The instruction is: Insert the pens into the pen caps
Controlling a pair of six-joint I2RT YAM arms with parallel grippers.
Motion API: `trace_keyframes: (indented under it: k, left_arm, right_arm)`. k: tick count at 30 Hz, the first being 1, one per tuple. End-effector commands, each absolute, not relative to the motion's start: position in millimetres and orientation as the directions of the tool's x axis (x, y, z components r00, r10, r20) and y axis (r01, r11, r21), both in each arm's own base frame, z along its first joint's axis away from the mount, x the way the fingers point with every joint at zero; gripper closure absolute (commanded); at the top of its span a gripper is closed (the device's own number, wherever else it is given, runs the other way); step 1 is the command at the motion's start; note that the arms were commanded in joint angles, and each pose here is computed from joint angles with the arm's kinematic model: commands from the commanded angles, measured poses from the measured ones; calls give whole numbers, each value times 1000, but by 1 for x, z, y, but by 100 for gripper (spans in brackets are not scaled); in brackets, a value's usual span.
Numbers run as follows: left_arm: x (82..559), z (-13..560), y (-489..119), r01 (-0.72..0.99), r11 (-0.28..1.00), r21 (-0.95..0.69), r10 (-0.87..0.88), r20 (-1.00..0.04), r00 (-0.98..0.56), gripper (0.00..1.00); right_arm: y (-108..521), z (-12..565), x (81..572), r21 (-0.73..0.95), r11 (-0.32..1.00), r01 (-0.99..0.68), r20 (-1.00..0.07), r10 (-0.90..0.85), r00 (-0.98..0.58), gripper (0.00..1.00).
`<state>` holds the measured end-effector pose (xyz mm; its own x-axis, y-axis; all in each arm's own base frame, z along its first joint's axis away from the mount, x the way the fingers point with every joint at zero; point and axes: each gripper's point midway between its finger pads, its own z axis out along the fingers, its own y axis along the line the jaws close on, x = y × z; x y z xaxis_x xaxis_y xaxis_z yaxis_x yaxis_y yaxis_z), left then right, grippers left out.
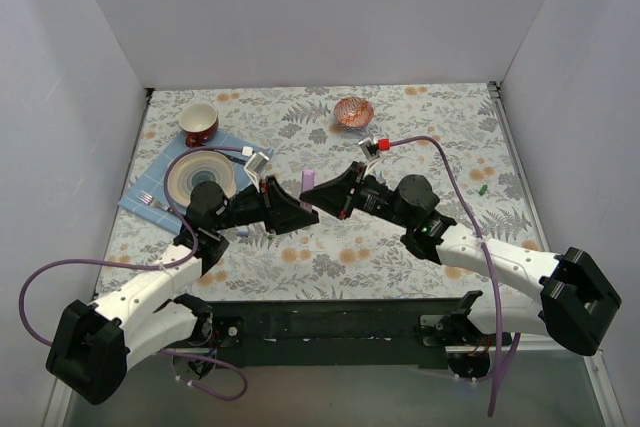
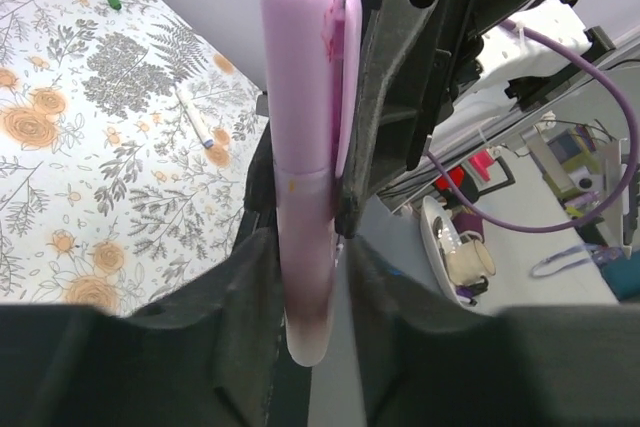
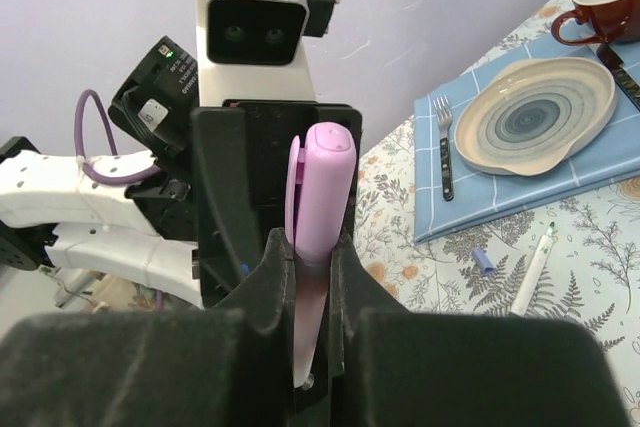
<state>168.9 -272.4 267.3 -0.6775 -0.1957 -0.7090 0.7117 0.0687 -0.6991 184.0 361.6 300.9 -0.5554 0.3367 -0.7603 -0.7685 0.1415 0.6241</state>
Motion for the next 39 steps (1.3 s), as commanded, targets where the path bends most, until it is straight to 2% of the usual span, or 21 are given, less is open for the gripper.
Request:
trace_keyframes:
  k: [1, 3, 8, 10, 13, 16, 21, 25, 29, 32, 33, 38, 39]
  left_arm:
    - [173, 283, -269, 742, 101, -662, -233, -741, -630, 50]
    - [179, 281, -265, 745, 168, -645, -239, -760, -604, 42]
    - [186, 271, -252, 727, 314, -611, -222, -791, -570, 8]
    - [197, 279, -243, 724, 394, -566, -249, -824, -509, 2]
    - [217, 278, -224, 646, 542, -538, -278, -840, -466, 2]
    - [231, 275, -205, 561, 645, -519, -315, -849, -423, 2]
    - [238, 275, -181, 469, 721, -509, -373, -857, -356, 2]
    - [236, 280, -169, 447, 741, -500, -394, -864, -313, 2]
    - [234, 283, -168, 460, 737, -494, -399, -869, -294, 2]
    - [235, 283, -168, 456, 740, -494, -399, -869, -294, 2]
    - [235, 284, -167, 456, 741, -493, -399, -870, -291, 2]
    - [238, 281, -165, 432, 755, -493, -401, -869, -291, 2]
    - [239, 281, -163, 423, 760, -494, -404, -868, -289, 2]
  right_arm:
    - [355, 313, 191, 589, 170, -790, -785, 352, -509, 99]
    - [346, 303, 200, 581, 227, -782, -802, 328, -500, 99]
    - [297, 241, 233, 593, 422, -686, -803, 239, -546, 99]
    - [284, 221, 242, 542, 504, -672, -826, 171, -537, 99]
    - [268, 175, 246, 514, 609, -604, -786, 53, -616, 99]
    - [262, 147, 243, 520, 639, -566, -747, 20, -665, 99]
    - [257, 107, 248, 499, 688, -526, -701, -37, -713, 99]
    - [255, 86, 261, 493, 690, -530, -711, -31, -702, 99]
    - [249, 57, 262, 473, 741, -477, -637, -86, -766, 97]
    - [248, 53, 264, 470, 750, -465, -627, -87, -774, 93]
    - [247, 53, 265, 469, 757, -455, -625, -80, -777, 86]
    - [231, 45, 272, 419, 834, -360, -608, -37, -793, 73]
    - [227, 42, 271, 412, 847, -337, -596, -29, -802, 68]
